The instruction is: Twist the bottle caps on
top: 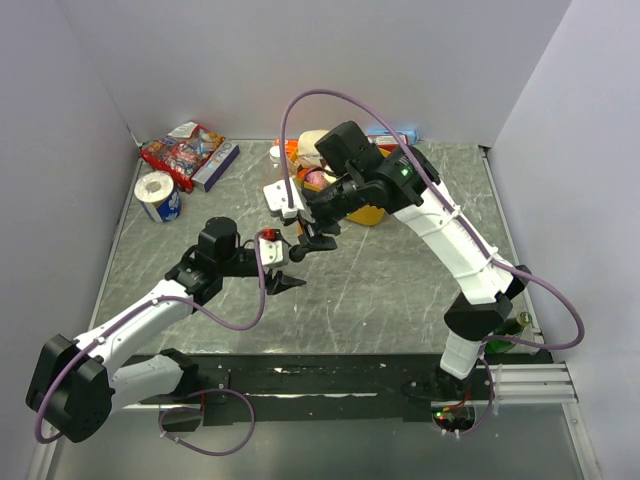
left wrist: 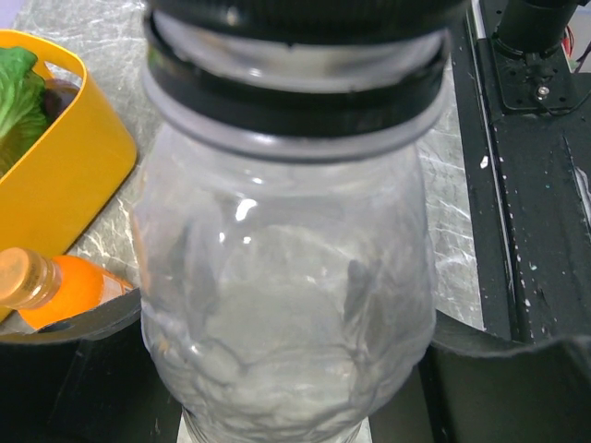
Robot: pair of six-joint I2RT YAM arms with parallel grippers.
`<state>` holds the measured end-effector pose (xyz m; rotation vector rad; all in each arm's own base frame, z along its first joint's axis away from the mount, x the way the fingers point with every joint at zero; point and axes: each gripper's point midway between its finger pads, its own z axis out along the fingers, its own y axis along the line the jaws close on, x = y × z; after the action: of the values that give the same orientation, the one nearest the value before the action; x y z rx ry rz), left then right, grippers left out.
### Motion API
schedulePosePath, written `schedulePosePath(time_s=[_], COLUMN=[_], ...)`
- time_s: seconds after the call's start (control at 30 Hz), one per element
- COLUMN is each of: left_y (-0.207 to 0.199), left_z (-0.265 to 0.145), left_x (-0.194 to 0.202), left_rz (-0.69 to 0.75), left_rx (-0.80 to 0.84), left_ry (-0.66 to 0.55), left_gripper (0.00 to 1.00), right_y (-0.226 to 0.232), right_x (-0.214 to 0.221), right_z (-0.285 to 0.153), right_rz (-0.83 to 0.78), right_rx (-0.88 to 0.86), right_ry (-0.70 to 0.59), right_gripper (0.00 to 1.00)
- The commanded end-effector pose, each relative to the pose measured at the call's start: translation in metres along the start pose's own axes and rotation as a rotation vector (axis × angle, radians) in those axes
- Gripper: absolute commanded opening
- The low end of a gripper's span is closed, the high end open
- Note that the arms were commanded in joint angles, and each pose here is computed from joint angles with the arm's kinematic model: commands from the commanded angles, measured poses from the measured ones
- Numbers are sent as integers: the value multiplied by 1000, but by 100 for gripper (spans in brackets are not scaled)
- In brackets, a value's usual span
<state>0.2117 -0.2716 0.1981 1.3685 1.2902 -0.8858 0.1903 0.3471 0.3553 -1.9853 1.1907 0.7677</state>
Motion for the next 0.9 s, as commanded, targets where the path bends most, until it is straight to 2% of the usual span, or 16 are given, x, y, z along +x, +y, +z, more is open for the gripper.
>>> schedulePosePath(time_s=[0.0, 0.2, 0.53, 0.87], left_y=[12, 18, 21, 28], left_z=[1, 2, 2, 0], left_x=[-26, -27, -31, -34], left_rz=[65, 46, 44, 33], left_rx=[-22, -53, -59, -110], left_ry=[-61, -69, -76, -91], left_gripper=[1, 1, 1, 1], right_y=[43, 49, 48, 50], right_x=[11, 22, 29, 39], right_z=[-9, -7, -2, -2], right_rz=[63, 73, 100, 137], right_rx=[-142, -157, -162, -157], right_ry=[62, 94, 121, 161], right_gripper=[68, 68, 59, 58])
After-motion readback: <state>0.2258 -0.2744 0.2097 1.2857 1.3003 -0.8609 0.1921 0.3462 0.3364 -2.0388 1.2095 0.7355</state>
